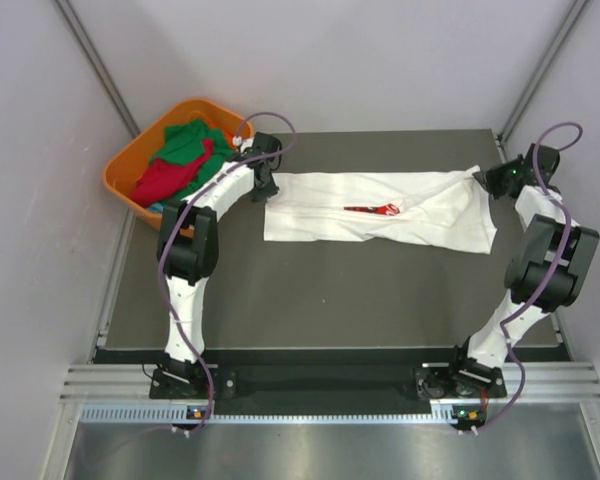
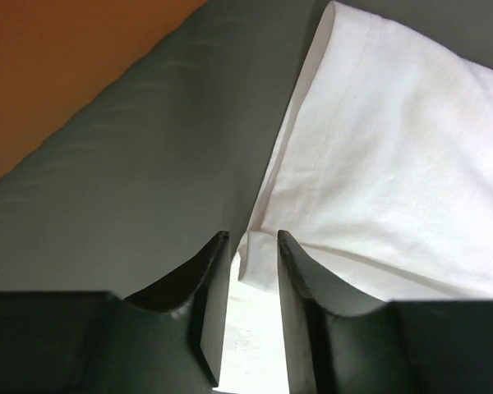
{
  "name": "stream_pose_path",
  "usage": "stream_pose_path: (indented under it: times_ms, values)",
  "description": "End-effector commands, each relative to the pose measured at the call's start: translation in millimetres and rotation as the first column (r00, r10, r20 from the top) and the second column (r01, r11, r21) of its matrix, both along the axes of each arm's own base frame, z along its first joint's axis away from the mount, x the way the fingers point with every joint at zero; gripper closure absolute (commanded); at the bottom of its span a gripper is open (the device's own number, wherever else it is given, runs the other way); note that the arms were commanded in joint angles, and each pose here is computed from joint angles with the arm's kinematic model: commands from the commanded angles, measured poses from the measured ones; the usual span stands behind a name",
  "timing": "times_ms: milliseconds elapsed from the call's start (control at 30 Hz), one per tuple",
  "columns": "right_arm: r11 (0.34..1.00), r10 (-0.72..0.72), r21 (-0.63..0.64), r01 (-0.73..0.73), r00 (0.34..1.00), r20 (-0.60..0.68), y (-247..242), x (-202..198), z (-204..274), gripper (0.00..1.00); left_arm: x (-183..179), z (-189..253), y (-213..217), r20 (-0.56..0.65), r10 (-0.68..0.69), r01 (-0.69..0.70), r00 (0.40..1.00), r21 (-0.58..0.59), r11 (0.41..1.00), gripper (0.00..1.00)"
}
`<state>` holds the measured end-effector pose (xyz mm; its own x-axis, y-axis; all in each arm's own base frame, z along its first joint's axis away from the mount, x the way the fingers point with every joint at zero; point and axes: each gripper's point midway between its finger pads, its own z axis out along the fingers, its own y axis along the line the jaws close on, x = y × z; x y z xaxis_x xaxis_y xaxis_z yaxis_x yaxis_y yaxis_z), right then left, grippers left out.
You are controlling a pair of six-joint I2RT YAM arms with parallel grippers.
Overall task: Fold and stack the t-shirts
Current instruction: Fold the tshirt
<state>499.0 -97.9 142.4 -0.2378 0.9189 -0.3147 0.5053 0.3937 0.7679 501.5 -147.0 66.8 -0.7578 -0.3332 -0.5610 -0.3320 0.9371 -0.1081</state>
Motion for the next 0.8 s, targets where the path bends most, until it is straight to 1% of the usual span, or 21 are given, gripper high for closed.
stream_pose_path:
  times_ms: [0,100,133,233,267,400,433,467,500,533,567,600,633,667,700,767]
  values:
    - [0.998,0.039,-0.050,-0.035,0.997,0.067,5,18,26,0.98,13,37,7,0.084,0.003,-0.004,0.996,0.011,1.000,0.64]
    - [0.998,0.037,-0.055,-0.033,0.997,0.069,6,21,26,0.98,6,53,4,0.102,-0.019,0.019,0.995,0.006,1.000,0.63]
    - [0.998,0.033,-0.053,-0.029,0.997,0.064,5,21,24,0.98,3,55,1,0.104,-0.035,0.034,0.994,0.012,0.999,0.61]
    - [0.998,0.031,-0.055,-0.029,0.998,0.048,5,26,22,0.94,-11,62,-3,0.106,-0.076,0.072,0.992,0.039,0.997,0.57]
    - [0.998,0.029,-0.053,-0.026,0.999,0.039,3,29,20,0.88,-14,63,-5,0.104,-0.087,0.084,0.991,0.038,0.996,0.57]
    - [0.997,0.040,-0.071,-0.041,0.999,-0.010,3,37,14,0.76,-35,63,-22,0.089,-0.175,0.177,0.981,-0.010,0.984,0.57]
    - [0.997,0.057,-0.057,-0.060,0.997,-0.058,7,32,8,0.73,-40,62,-28,0.082,-0.196,0.199,0.977,-0.022,0.980,0.57]
    - [0.994,0.080,-0.066,-0.083,0.995,-0.057,8,37,18,0.59,-45,60,-30,0.074,-0.209,0.212,0.975,-0.037,0.976,0.57]
    - [0.988,0.112,-0.093,-0.120,0.990,-0.085,11,34,17,0.58,-52,56,-31,0.059,-0.226,0.229,0.972,-0.052,0.972,0.57]
    - [0.987,0.106,-0.099,-0.123,0.982,-0.159,12,22,10,0.57,-59,54,-37,0.048,-0.249,0.252,0.967,-0.081,0.964,0.57]
    - [0.984,0.106,-0.120,-0.128,0.980,-0.170,13,15,18,0.57,-63,52,-38,0.043,-0.259,0.262,0.965,-0.091,0.961,0.57]
    - [0.983,0.104,-0.128,-0.130,0.976,-0.190,15,6,16,0.57,-74,46,-37,0.024,-0.272,0.273,0.962,-0.094,0.957,0.57]
    - [0.985,0.082,-0.132,-0.112,0.974,-0.212,13,-4,13,0.57,-77,46,-40,0.033,-0.282,0.284,0.959,-0.102,0.953,0.57]
    - [0.987,0.064,-0.127,-0.097,0.969,-0.241,17,-26,9,0.57,-82,45,-44,0.037,-0.295,0.297,0.955,-0.121,0.947,0.57]
    - [0.992,0.029,-0.110,-0.059,0.965,-0.261,15,-39,6,0.57,-93,40,-42,0.026,-0.300,0.300,0.954,-0.132,0.945,0.57]
    - [0.995,-0.030,-0.096,-0.002,0.940,-0.338,15,-75,-7,0.57,-99,39,-48,0.039,-0.312,0.315,0.949,-0.165,0.935,0.56]
